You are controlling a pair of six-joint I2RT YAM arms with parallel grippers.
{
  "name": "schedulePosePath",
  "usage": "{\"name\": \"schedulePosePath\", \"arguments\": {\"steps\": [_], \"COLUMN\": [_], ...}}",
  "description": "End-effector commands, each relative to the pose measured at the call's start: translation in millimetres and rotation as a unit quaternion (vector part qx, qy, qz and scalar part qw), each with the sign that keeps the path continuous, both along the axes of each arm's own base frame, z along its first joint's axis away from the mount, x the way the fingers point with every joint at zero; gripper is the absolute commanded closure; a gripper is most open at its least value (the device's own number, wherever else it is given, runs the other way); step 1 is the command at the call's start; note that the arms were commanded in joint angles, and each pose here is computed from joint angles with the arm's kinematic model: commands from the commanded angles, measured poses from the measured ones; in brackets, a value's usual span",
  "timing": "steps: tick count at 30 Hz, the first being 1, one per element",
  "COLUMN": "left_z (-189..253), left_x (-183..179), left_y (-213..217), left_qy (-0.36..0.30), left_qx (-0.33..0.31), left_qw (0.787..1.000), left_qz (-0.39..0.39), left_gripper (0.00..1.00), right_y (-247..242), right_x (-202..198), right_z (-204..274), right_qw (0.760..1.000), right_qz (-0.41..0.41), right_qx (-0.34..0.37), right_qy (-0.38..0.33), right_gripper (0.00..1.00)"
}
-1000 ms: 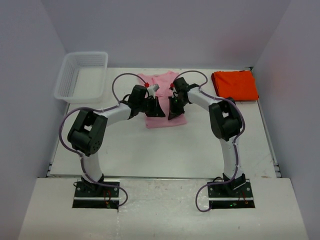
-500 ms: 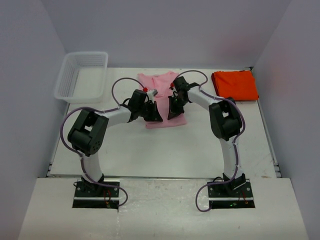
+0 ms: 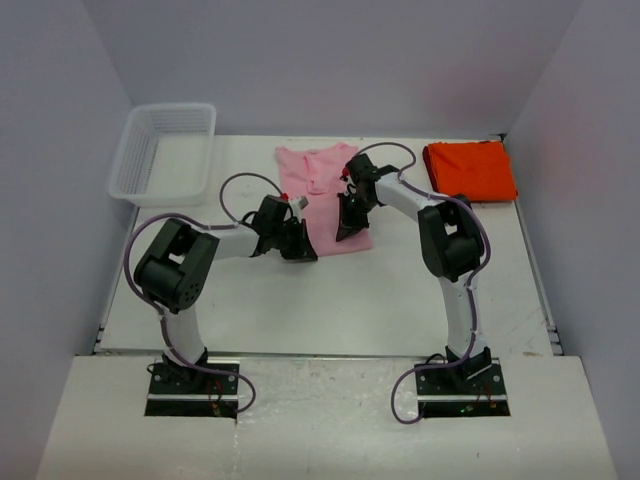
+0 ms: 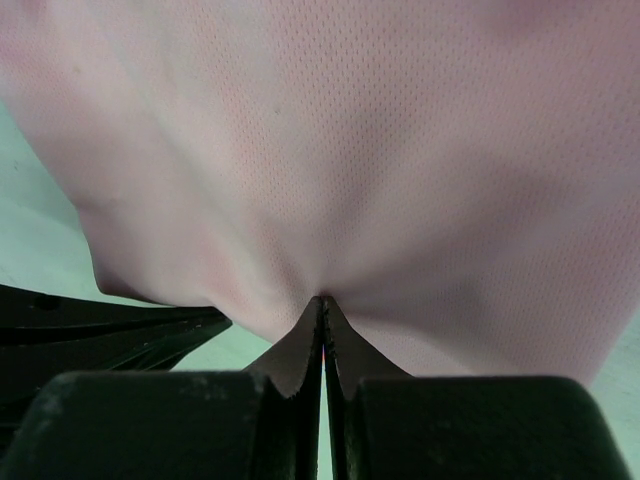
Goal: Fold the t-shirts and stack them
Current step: Fold the folded rectangular tshirt in 1/3 of the way
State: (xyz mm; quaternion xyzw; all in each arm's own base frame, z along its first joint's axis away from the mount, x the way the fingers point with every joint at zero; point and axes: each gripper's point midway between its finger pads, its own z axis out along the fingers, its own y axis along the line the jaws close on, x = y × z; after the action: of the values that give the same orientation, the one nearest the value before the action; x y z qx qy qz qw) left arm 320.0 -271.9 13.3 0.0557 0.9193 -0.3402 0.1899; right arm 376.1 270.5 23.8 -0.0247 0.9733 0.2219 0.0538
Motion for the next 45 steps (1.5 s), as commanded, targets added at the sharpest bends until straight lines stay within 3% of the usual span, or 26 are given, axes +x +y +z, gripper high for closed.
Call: {"name": "schedulePosePath", "arguments": {"steps": [1,8,15,20,25,32,45], "left_z": [-23,0,90,134,114,52,12], "left_x": [-7,-27,-36,-26,-13,-5,11], "left_y": [12,8,8,17,13,13,12], "left_qy": [0.017,-0.005,-0.089,-0.133,-0.111,-0.066,-0.043], "left_qx": [0.023,0.003,-0.045,-0.033,-0.01,0.028,0.052], "left_qw": [1.0,1.0,0.995,0.99,0.993,0.997,0.997], "left_qz": [0.01,-0.004,0.007,0.029,0.036,0.037,0.039], "left_gripper": [1.0,1.0,1.0,1.0,1.0,1.0,1.0], "right_y": [3,-3,-1,-5,-6,-6,-9], "right_x": [2,-5,-14,-21,-23,-22,-25], "right_z": [9,10,8,0,-1,0,0], "right_qw": [1.0,1.0,1.0,1.0,1.0,1.0,1.0], "right_qz": [-0.007,0.0,-0.003,-0.003,-0.001,0.002,0.002], "right_qx": [0.009,0.006,0.018,0.015,0.015,0.015,0.009], "right_qy": [0.002,-0.003,0.003,0.011,0.011,0.008,0.009], "right_gripper": [1.0,1.0,1.0,1.0,1.0,1.0,1.0]}}
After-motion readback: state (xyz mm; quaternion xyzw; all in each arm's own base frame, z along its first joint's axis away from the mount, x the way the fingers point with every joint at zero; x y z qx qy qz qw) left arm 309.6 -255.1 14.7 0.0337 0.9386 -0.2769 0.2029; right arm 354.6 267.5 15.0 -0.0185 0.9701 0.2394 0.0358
